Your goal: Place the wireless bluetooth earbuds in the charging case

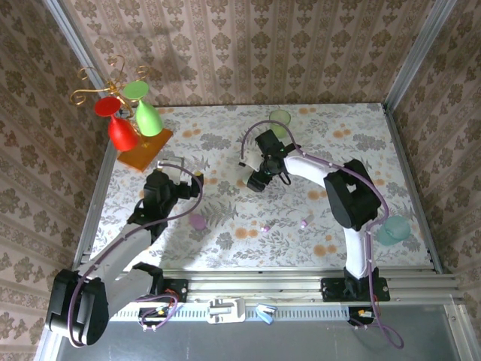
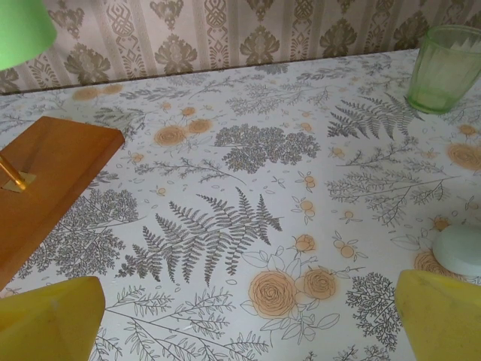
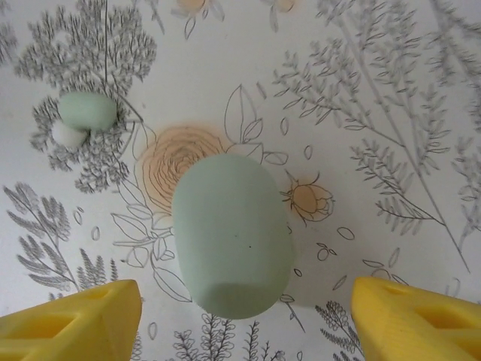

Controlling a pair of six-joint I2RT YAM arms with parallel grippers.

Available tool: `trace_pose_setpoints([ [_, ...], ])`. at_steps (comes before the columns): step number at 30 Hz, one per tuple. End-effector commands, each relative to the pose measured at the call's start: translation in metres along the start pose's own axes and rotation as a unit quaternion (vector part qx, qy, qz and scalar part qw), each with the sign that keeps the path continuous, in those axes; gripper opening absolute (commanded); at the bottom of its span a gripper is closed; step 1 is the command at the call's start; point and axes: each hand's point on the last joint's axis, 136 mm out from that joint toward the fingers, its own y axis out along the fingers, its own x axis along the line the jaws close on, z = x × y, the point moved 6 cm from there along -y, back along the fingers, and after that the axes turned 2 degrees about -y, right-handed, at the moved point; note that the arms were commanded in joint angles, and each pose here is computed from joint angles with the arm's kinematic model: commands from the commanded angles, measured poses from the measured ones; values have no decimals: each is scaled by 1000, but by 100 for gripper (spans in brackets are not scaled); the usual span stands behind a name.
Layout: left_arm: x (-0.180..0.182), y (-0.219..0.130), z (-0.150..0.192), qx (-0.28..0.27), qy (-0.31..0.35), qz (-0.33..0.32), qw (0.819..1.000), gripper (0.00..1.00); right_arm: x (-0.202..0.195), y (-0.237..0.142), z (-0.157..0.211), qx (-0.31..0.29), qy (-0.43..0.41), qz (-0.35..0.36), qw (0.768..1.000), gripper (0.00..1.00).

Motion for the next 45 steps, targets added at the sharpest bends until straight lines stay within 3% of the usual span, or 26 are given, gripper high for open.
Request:
trace_pose_setpoints([
  [1,-1,-4,-3,-7,-1,1,1000,100,5,6,10,40,-30,-38,998,74],
  [13,-1,-1,-2,-8,-7,2,1000,100,3,18,12,74,-42,-68,994,56],
  [22,0,-2,0,-7,-7,0,1000,100,8,25,8,88,-56,-89,990,55],
  [26,0,-3,2,-6,-7,-2,1000,100,8,25,6,87,-57,-91,990,38],
  [30,1,-3,4,-3,-5,-3,1000,100,9,20,1,74,-54,-93,991,32],
  [34,1,-3,5,-3,-6,-3,1000,100,10,12,-3,60,-51,-90,993,35],
  [35,1,-3,5,-3,-6,-2,1000,100,10,10,-4,56,-53,-89,993,42],
  [40,1,-2,6,-2,-6,-3,1000,100,14,5,-11,38,-51,-95,993,59],
  [45,0,-2,5,-4,-7,0,1000,100,12,14,-15,38,-44,-86,995,62],
])
